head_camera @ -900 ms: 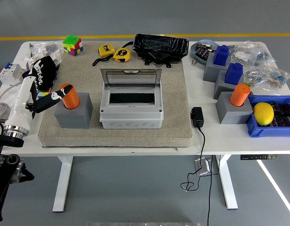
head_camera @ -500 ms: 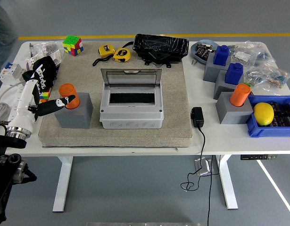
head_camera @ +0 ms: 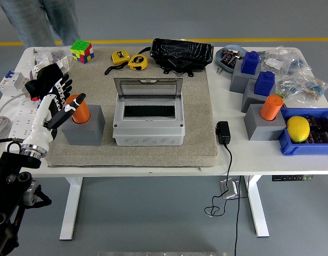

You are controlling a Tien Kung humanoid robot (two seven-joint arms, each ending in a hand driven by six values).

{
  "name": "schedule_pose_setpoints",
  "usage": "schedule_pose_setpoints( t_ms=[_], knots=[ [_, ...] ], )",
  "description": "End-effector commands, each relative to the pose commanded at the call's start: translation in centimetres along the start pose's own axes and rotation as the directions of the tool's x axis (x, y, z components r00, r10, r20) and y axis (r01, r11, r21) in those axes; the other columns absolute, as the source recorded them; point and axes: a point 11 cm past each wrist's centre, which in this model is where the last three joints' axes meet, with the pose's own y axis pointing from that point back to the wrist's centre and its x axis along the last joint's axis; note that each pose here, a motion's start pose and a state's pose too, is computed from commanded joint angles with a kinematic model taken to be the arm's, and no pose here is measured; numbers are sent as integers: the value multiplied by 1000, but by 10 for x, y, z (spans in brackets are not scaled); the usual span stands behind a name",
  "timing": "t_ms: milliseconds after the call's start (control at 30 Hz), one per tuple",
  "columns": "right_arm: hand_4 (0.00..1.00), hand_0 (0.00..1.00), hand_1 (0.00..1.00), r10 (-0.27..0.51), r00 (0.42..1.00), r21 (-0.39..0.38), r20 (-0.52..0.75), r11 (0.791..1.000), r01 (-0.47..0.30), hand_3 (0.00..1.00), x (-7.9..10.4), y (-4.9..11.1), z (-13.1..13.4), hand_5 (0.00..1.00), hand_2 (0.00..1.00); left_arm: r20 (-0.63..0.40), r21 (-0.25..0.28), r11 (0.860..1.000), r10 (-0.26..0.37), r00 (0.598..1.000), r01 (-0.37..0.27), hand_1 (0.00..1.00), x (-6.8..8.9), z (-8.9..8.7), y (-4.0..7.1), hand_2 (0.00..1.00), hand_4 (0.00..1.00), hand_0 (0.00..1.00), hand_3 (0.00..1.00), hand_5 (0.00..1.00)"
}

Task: Fetch the battery,place it into the box,close the lid of the box

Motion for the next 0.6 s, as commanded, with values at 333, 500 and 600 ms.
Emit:
schedule_pose_setpoints(
  t_ms=[333,500,600],
  knots=[
    [998,873,792,-2,1000,2,0,1000,2,789,-1,0,-1,998,750,-16,6,999,44,999,-44,968,11,-5,-11,967,998,881,970,383],
    [998,873,792,-1,1000,5,1,1000,1,789,0,0,-2,998,750,7,-3,999,51,999,-51,968,15,-1,-17,967,998,881,970,383],
    [998,874,792,-1,1000,3,1,1000,1,787,0,0,-2,998,749,26,-8,998,58,998,-58,939,16,3,-19,972,998,825,984,249]
  ],
)
